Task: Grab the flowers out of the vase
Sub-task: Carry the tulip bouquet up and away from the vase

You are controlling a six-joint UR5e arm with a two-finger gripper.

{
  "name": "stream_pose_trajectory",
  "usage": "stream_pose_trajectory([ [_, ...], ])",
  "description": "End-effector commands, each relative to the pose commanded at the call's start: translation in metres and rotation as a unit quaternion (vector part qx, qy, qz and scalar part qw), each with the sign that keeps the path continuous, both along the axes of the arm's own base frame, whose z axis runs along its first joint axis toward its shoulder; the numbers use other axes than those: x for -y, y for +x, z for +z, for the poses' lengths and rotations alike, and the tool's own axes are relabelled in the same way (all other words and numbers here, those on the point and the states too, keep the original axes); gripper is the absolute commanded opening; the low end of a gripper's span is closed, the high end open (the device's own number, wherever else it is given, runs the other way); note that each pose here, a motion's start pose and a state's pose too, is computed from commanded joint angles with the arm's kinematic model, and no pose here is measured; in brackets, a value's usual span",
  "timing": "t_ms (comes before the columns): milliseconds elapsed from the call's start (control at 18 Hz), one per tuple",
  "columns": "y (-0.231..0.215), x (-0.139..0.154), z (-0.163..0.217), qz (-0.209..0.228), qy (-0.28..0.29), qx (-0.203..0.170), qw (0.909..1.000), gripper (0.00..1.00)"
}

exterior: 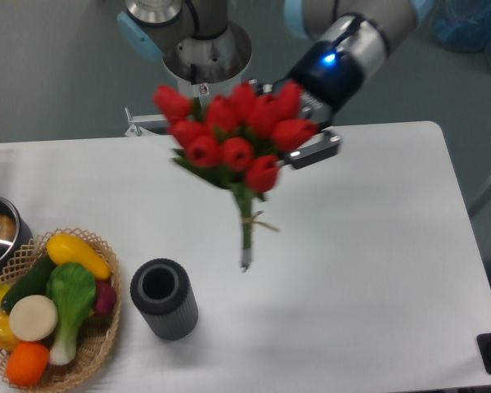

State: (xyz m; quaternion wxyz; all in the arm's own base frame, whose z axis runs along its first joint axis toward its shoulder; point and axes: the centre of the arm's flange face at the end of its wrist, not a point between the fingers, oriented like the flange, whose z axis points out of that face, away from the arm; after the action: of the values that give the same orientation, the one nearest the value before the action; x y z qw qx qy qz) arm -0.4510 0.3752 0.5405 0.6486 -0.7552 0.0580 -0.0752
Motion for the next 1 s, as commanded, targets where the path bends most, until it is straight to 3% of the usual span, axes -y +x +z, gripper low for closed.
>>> stream_pose_trajectory([
  [278,-0.015,0.017,-0.004,0.022,-0.006,-0.003,0.9997,0.34],
  [1000,-0.017,0.021,-0.007,0.026,-0.006,0.001,0.9996,0.34],
])
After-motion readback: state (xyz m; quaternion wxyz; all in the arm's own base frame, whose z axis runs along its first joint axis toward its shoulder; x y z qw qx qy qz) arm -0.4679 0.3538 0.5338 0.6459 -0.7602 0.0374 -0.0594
